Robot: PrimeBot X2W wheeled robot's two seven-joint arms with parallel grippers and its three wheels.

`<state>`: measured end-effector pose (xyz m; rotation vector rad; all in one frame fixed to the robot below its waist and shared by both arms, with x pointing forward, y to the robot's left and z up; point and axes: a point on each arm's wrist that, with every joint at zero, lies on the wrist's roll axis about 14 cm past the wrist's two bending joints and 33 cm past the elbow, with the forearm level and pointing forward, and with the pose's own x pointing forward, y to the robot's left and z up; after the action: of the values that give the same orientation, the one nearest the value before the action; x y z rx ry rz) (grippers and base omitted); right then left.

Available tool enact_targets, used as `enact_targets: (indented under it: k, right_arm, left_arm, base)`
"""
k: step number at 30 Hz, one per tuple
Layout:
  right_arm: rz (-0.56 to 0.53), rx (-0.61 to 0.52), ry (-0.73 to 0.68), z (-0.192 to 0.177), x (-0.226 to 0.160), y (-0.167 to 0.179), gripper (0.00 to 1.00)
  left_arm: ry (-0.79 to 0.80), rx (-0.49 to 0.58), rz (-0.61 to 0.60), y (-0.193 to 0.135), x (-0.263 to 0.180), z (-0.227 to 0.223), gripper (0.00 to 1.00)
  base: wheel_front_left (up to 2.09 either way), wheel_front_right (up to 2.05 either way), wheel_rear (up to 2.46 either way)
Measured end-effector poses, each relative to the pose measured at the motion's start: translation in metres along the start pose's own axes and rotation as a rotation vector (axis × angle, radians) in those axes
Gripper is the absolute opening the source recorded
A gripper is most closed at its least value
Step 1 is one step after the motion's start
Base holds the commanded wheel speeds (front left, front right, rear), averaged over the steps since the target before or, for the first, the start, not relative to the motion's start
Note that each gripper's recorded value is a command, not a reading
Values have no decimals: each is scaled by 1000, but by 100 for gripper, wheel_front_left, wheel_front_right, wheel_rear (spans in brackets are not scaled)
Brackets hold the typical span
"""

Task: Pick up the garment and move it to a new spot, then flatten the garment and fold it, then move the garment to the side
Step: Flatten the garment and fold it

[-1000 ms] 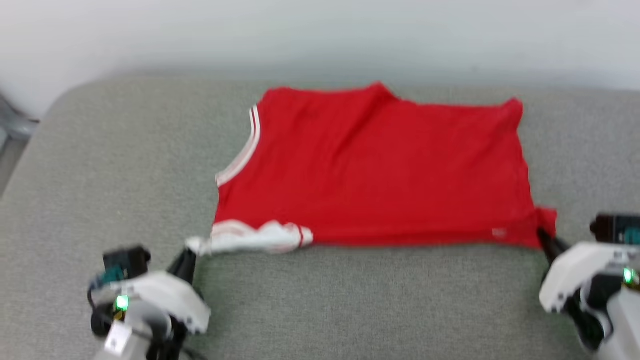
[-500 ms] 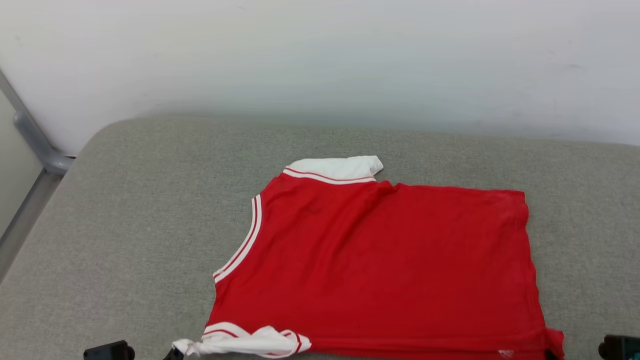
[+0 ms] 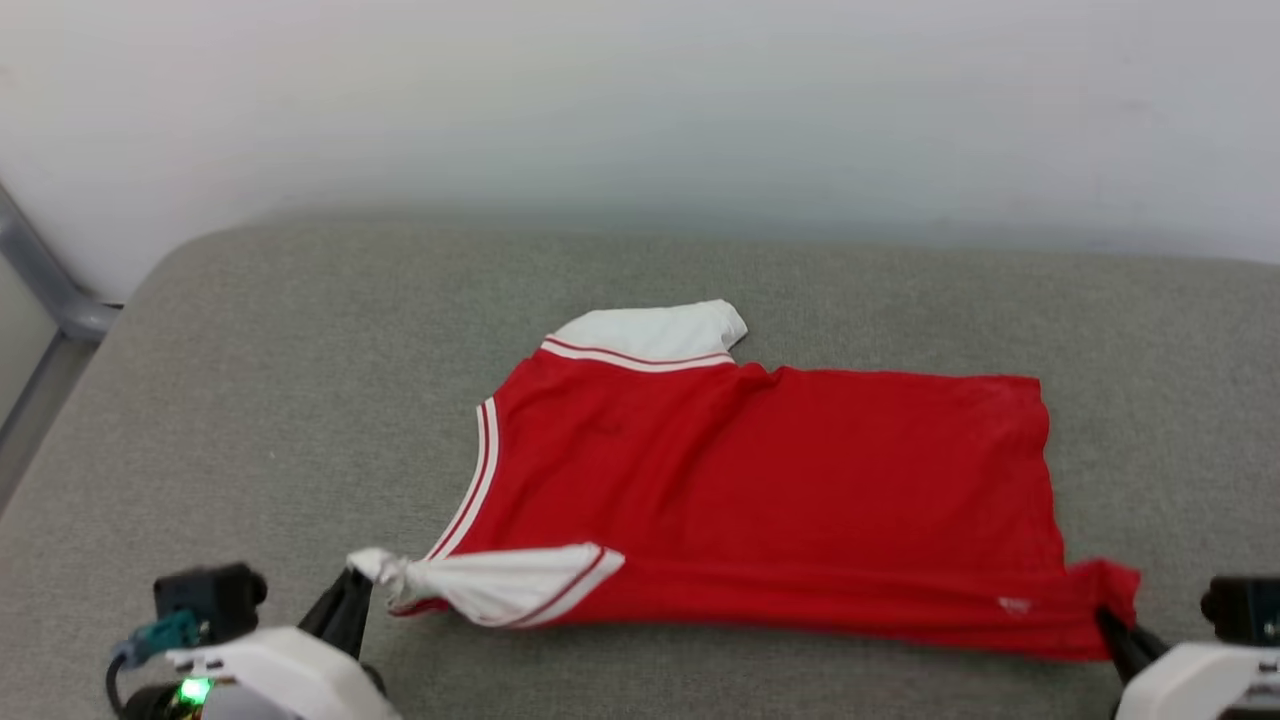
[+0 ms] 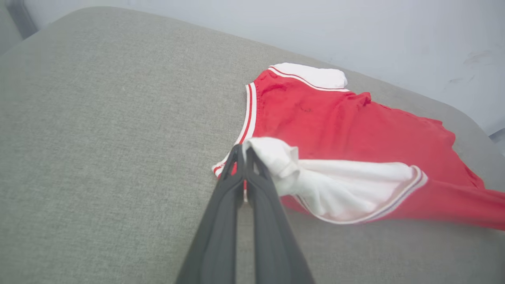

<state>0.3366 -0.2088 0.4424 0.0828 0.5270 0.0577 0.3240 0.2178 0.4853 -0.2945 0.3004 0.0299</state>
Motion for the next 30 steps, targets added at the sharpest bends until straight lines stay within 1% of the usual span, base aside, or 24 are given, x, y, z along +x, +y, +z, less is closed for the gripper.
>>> enact_targets:
  k: [2, 4, 5, 6, 7, 9, 10, 15, 16, 17, 18, 19, 20, 21, 22, 23, 27, 30]
  right_arm:
    - [11, -16, -12, 11, 10, 3, 0]
    - [13, -31, -9, 17, 21, 3, 0]
    - [18, -43, -6, 19, 27, 5, 3]
    - [23, -46, 6, 19, 34, 6, 9]
    - [27, -47, 18, 17, 40, 7, 12]
    - [32, -53, 48, 11, 52, 7, 6]
    - [32, -56, 64, 8, 58, 6, 1]
    - [30, -44, 149, -19, 80, 3, 0]
    - [30, -45, 161, -24, 83, 2, 9]
    - [29, -43, 162, -26, 86, 2, 9]
    - [30, -40, 159, -27, 88, 1, 35]
    - [29, -36, 155, -27, 90, 1, 75]
    - [32, -31, 144, -27, 91, 2, 100]
    - [36, -21, 118, -23, 92, 3, 100]
    - [40, -14, 89, -19, 93, 4, 100]
    - [44, -14, 47, -13, 93, 6, 100]
    - [47, 6, -139, 20, 87, 8, 100]
    - [41, 11, -242, 39, 77, 8, 100]
  left_arm:
    - [-8, 16, -21, -7, 14, 5, 0]
    - [-7, 9, -39, -13, 29, 5, 0]
    - [2, 14, -44, -15, 37, 4, 0]
    - [8, 13, -49, -16, 45, 2, 0]
    - [13, 9, -56, -19, 52, 1, 0]
    - [26, 6, -63, -21, 67, -4, 0]
    - [33, 1, -65, -21, 74, -7, 0]
    - [132, -21, -72, -22, 99, -41, 0]
    - [152, -27, -71, -21, 102, -48, 0]
    - [166, -32, -69, -20, 104, -54, 0]
    - [181, -32, -75, -21, 107, -58, 0]
    - [194, -39, -71, -20, 108, -63, 0]
    - [201, -45, -70, -20, 110, -65, 1]
    - [199, -46, -66, -19, 111, -66, 34]
    - [191, -48, -63, -20, 112, -65, 70]
    - [180, -49, -59, -19, 113, -63, 100]
    - [120, -39, -30, -9, 112, -47, 100]
    - [97, -18, -4, 2, 106, -34, 100]
  base:
    - [0, 0, 0]
    - [0, 0, 0]
    - [0, 0, 0]
    - [0, 0, 0]
    - [0, 0, 0]
    - [0, 0, 0]
    - [0, 0, 0]
    - [0, 0, 0]
    - [0, 0, 0]
    - [0, 0, 0]
    - [0, 0, 0]
    - [0, 0, 0]
    - [0, 0, 0]
    - [0, 0, 0]
    - [0, 0, 0]
    - [0, 0, 0]
    - [0, 0, 0]
    - [0, 0, 0]
